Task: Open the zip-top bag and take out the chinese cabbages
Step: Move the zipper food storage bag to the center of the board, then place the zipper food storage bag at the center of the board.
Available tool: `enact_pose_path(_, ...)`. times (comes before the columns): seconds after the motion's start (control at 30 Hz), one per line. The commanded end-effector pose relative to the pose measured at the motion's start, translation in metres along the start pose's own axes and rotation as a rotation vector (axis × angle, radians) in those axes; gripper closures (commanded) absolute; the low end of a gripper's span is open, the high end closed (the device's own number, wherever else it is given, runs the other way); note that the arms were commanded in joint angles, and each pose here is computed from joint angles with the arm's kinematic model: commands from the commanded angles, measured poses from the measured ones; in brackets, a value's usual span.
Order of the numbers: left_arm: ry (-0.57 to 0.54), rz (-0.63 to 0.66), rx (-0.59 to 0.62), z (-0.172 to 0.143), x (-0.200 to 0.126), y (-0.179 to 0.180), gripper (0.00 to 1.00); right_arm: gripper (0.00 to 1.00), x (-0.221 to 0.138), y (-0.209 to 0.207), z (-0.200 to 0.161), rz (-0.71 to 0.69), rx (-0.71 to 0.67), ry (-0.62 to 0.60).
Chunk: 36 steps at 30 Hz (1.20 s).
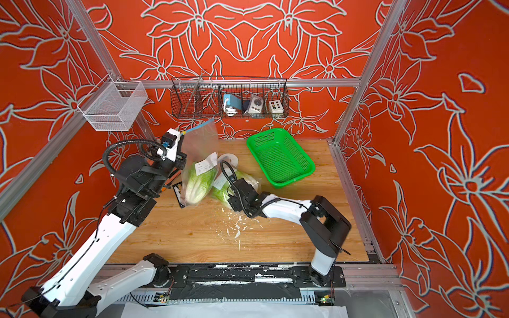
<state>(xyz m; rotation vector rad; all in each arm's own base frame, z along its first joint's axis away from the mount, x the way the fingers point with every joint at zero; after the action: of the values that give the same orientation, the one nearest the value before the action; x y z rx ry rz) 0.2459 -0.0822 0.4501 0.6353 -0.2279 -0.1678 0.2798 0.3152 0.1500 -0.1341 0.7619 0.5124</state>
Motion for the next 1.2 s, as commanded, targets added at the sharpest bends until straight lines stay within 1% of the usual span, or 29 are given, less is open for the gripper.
enact_pose_path(0.0, -0.002, 0.038, 0.004, 0.01, -0.017, 0.015, 1.0, 0.17, 0.028, 0.002, 0.025, 0.026, -0.005, -0.025)
enact_pose_path(0.1, 0.006, 0.031, 0.022, 0.011, -0.023, 0.018, 1.0, 0.16, 0.046, 0.002, 0.051, 0.104, 0.024, -0.058)
enact_pose_path(0.13, 0.007, 0.025, 0.024, 0.011, -0.025, 0.017, 1.0, 0.16, 0.046, 0.003, 0.057, 0.129, 0.02, -0.069)
enact_pose_path(0.2, -0.002, 0.007, 0.02, 0.012, -0.027, 0.016, 1.0, 0.14, 0.032, 0.005, 0.067, 0.173, -0.016, -0.112)
enact_pose_path(0.3, -0.031, -0.04, 0.003, 0.01, -0.028, 0.008, 1.0, 0.12, -0.005, 0.003, 0.067, 0.239, -0.073, -0.196)
enact_pose_path(0.37, -0.075, -0.106, 0.0, 0.01, -0.029, -0.002, 1.0, 0.12, -0.03, -0.008, 0.062, 0.212, -0.06, -0.238)
enact_pose_path(0.57, -0.335, -0.457, -0.046, 0.018, -0.046, -0.043, 1.0, 0.11, -0.11, -0.059, 0.038, 0.128, 0.088, -0.356)
enact_pose_path(0.67, -0.45, -0.549, -0.051, 0.016, -0.058, -0.058, 1.0, 0.11, -0.15, -0.084, 0.031, 0.105, 0.13, -0.419)
enact_pose_path(0.73, -0.493, -0.579, -0.037, 0.009, -0.062, -0.068, 1.0, 0.11, -0.174, -0.096, 0.031, 0.087, 0.134, -0.464)
enact_pose_path(0.8, -0.508, -0.616, -0.035, 0.002, -0.063, -0.076, 1.0, 0.11, -0.193, -0.103, 0.033, 0.071, 0.11, -0.487)
enact_pose_path(0.87, -0.494, -0.65, -0.046, -0.005, -0.061, -0.085, 1.0, 0.11, -0.209, -0.102, 0.04, 0.077, 0.058, -0.504)
enact_pose_path(0.93, -0.47, -0.663, -0.048, -0.014, -0.058, -0.092, 1.0, 0.11, -0.215, -0.098, 0.044, 0.106, 0.019, -0.502)
enact_pose_path(1.0, -0.411, -0.636, -0.077, -0.021, -0.053, -0.093, 1.0, 0.11, -0.211, -0.093, 0.046, 0.153, 0.008, -0.474)
enact_pose_path(1.03, -0.37, -0.61, -0.099, -0.026, -0.05, -0.093, 0.84, 0.11, -0.206, -0.091, 0.045, 0.178, 0.034, -0.437)
enact_pose_path(1.07, -0.33, -0.581, -0.125, -0.031, -0.047, -0.093, 0.7, 0.11, -0.196, -0.092, 0.038, 0.181, 0.096, -0.384)
enact_pose_path(1.13, -0.266, -0.557, -0.141, -0.038, -0.044, -0.093, 0.61, 0.13, -0.173, -0.102, 0.013, 0.117, 0.278, -0.288)
enact_pose_path(1.17, -0.235, -0.56, -0.147, -0.042, -0.043, -0.095, 0.52, 0.13, -0.163, -0.103, -0.002, 0.129, 0.34, -0.255)
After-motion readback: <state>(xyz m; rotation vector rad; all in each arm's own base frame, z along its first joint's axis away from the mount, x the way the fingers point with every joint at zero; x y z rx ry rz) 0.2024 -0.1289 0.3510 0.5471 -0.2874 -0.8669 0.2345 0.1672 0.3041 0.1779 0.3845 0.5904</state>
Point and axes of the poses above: each gripper's point midway between its finger pads, its own x axis out along the fingers, its own y axis along the line the jaws close on, z = x × y, the point moved 8 cm from there along -x, back along the fingers, and after that the axes turned 14 degrees about x, right-handed, at the moved point
